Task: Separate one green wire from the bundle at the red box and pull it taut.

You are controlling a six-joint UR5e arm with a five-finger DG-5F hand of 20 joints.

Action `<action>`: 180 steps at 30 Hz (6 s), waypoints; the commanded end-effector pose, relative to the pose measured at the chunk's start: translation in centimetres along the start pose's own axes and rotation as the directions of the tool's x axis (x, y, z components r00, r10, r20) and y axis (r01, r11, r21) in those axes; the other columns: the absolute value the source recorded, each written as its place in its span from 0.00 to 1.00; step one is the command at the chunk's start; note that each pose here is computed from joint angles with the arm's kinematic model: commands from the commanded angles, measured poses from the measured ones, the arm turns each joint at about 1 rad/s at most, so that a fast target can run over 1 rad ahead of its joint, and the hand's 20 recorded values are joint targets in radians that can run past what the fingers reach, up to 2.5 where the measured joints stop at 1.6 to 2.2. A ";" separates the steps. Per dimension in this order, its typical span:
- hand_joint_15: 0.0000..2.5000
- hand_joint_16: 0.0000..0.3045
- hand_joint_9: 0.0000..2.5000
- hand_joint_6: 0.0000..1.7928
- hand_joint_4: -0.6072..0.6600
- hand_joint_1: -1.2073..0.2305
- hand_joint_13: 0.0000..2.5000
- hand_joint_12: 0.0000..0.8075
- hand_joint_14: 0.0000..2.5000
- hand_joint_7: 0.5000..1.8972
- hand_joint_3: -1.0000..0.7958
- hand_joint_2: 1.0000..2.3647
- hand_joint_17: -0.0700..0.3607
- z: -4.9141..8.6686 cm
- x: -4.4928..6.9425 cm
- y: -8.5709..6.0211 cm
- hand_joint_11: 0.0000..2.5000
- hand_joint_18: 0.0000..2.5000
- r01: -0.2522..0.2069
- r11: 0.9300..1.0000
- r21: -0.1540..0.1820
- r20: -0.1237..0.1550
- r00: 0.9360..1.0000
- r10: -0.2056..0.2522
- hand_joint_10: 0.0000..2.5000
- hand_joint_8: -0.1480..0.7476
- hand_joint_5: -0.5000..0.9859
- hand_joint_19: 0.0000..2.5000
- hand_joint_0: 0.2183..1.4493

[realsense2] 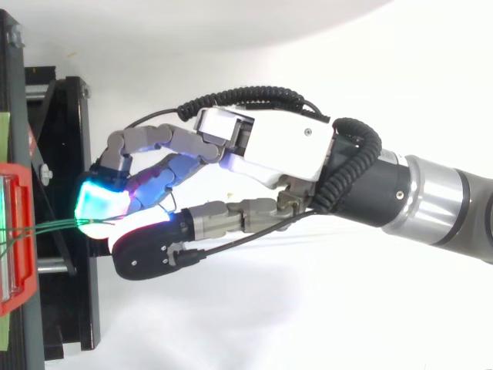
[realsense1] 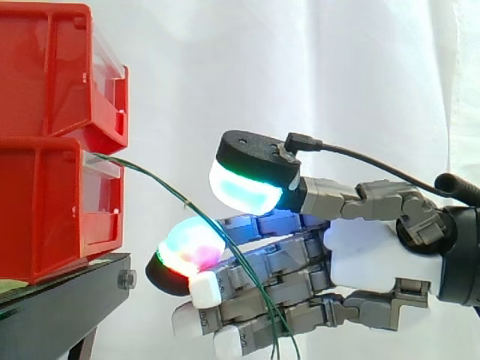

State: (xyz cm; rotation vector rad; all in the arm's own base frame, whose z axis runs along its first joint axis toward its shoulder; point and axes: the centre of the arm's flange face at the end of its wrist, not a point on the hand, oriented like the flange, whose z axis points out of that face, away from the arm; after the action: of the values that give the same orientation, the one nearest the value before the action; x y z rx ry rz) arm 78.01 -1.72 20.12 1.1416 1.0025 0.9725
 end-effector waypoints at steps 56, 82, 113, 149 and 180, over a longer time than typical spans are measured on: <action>0.17 0.19 0.44 0.49 0.65 0.44 0.38 0.48 0.01 0.44 0.28 0.00 0.46 1.5 0.3 2.9 0.28 0.35 -0.022 1.000 0.009 -0.002 1.000 0.022 0.01 0.54 0.23 0.22 0.27; 0.17 0.19 0.42 0.50 0.59 0.26 0.37 0.45 0.01 0.45 0.32 0.00 0.46 1.6 0.1 3.3 0.29 0.34 -0.026 0.999 0.034 -0.004 1.000 0.026 0.01 0.52 0.22 0.21 0.39; 0.17 0.18 0.42 0.50 0.58 0.25 0.37 0.45 0.01 0.47 0.32 0.01 0.45 1.5 0.1 3.2 0.28 0.34 -0.040 0.999 0.037 -0.004 0.999 0.040 0.01 0.51 0.23 0.21 0.38; 0.18 0.19 0.41 0.49 0.56 0.21 0.37 0.44 0.01 0.48 0.34 0.01 0.46 1.6 -0.2 3.2 0.28 0.34 -0.048 0.998 0.048 -0.008 0.999 0.049 0.01 0.50 0.23 0.21 0.38; 0.18 0.20 0.42 0.47 0.61 0.39 0.37 0.48 0.01 0.49 0.34 0.01 0.47 1.9 -0.9 4.6 0.27 0.34 -0.064 0.993 0.101 -0.041 0.997 0.068 0.01 0.51 0.23 0.24 0.29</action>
State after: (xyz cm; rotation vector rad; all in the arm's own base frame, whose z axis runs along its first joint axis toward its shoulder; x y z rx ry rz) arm 79.22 -2.29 24.96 1.2460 1.0640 1.0137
